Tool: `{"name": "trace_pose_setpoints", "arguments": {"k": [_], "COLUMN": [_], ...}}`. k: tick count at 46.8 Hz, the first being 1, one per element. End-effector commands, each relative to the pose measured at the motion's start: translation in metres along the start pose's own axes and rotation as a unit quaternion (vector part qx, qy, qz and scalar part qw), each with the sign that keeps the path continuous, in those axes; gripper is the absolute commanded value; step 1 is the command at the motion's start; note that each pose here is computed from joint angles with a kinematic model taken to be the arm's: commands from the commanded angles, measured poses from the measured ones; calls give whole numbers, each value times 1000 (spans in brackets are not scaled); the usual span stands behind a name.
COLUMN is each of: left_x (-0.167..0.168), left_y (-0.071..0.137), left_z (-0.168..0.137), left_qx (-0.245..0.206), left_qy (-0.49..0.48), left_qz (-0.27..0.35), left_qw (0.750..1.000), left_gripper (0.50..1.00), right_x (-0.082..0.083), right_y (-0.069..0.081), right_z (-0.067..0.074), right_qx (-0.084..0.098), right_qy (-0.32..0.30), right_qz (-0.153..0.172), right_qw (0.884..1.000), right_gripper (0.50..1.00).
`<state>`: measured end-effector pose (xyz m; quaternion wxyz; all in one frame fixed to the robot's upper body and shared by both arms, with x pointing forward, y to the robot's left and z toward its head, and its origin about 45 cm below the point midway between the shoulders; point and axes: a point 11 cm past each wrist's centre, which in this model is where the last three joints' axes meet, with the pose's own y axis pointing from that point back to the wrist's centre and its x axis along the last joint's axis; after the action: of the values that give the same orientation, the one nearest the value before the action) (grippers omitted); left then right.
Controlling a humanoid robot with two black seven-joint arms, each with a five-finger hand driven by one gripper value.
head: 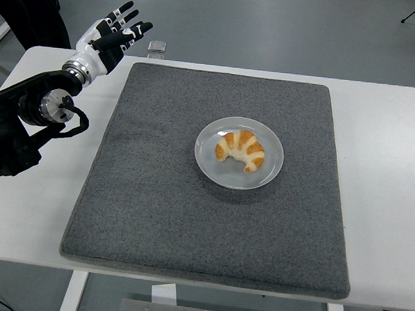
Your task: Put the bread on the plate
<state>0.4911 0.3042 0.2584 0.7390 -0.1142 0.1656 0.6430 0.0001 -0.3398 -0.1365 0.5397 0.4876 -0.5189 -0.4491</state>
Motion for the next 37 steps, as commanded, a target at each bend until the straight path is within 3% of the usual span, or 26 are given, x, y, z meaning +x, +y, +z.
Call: {"name": "trace_pose_setpoints", "arguments": {"k": [1, 27, 37], "left_x": [2, 27, 30], "left_y": [0, 17, 20], "left_z": [1, -19, -23], "left_qx": [-1, 17, 21], "left_qy": [-2, 5, 7], "left_qz": [1, 20, 18], "left_qw": [1000, 1000, 1000], "left_gripper": [999, 999, 999], "right_x": [0, -6, -5], "right_y": [0, 0, 0], "right_z": [0, 1, -5], "right_qx": [0, -2, 4], "right_qy": [0, 3, 2], "right_qz": [0, -12, -10], "right_qw": [1000, 1000, 1000], "right_gripper": [952, 952, 952]}}
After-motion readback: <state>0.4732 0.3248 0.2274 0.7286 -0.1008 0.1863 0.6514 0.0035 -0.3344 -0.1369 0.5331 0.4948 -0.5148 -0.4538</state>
